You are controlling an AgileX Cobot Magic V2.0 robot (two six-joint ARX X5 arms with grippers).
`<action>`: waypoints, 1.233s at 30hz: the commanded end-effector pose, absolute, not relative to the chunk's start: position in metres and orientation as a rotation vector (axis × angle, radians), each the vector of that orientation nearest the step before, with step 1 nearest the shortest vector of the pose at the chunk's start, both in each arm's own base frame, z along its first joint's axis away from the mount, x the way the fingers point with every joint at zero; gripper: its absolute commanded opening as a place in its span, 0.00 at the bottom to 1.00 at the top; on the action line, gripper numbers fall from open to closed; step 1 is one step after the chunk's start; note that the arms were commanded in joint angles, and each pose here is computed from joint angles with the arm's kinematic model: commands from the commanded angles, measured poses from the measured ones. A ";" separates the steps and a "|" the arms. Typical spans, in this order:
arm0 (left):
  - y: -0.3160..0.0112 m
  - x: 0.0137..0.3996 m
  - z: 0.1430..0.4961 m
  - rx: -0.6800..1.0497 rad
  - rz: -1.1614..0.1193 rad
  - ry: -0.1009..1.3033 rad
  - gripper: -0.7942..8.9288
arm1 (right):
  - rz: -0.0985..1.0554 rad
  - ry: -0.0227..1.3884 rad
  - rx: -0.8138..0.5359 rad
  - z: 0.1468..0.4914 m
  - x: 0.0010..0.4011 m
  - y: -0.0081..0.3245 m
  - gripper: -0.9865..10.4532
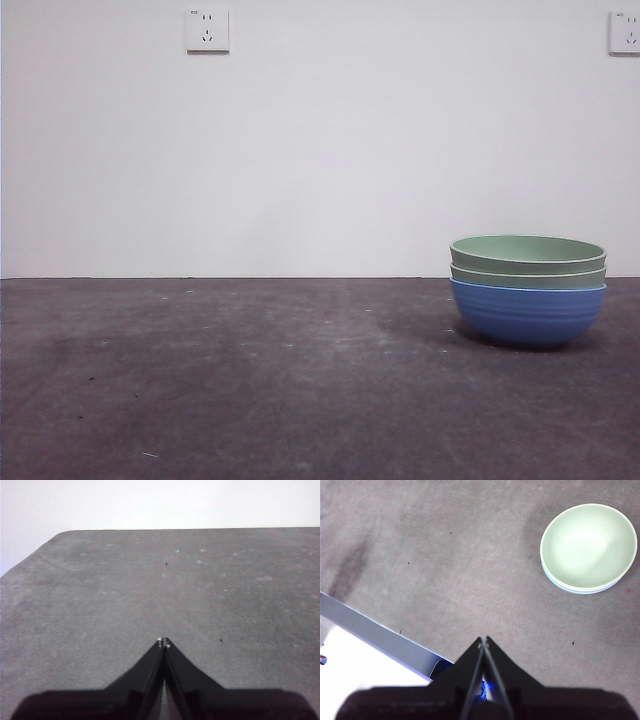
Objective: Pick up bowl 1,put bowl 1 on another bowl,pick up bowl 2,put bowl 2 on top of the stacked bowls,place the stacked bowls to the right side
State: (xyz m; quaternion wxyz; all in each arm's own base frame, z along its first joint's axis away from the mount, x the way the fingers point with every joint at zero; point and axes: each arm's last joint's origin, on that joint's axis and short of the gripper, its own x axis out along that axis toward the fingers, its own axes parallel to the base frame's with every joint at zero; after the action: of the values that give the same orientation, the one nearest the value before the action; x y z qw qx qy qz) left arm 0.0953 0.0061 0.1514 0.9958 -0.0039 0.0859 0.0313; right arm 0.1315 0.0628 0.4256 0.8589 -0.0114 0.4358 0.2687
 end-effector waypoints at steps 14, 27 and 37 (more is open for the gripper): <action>0.007 0.096 0.147 -0.018 0.068 0.182 0.08 | 0.610 0.460 -0.081 0.441 0.117 0.037 0.09; 0.007 0.096 0.147 -0.018 0.068 0.182 0.08 | 0.453 0.116 -0.117 0.290 0.099 0.015 0.09; 0.007 0.096 0.147 -0.019 0.067 0.182 0.08 | 0.252 0.119 -0.083 0.202 0.092 0.008 0.09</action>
State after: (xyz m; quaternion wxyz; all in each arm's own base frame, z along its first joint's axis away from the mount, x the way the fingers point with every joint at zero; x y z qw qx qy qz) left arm 0.0953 0.0061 0.1514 0.9958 -0.0053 0.0857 0.0314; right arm 0.0917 0.0081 0.2065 0.9881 -0.0516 0.0638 0.1301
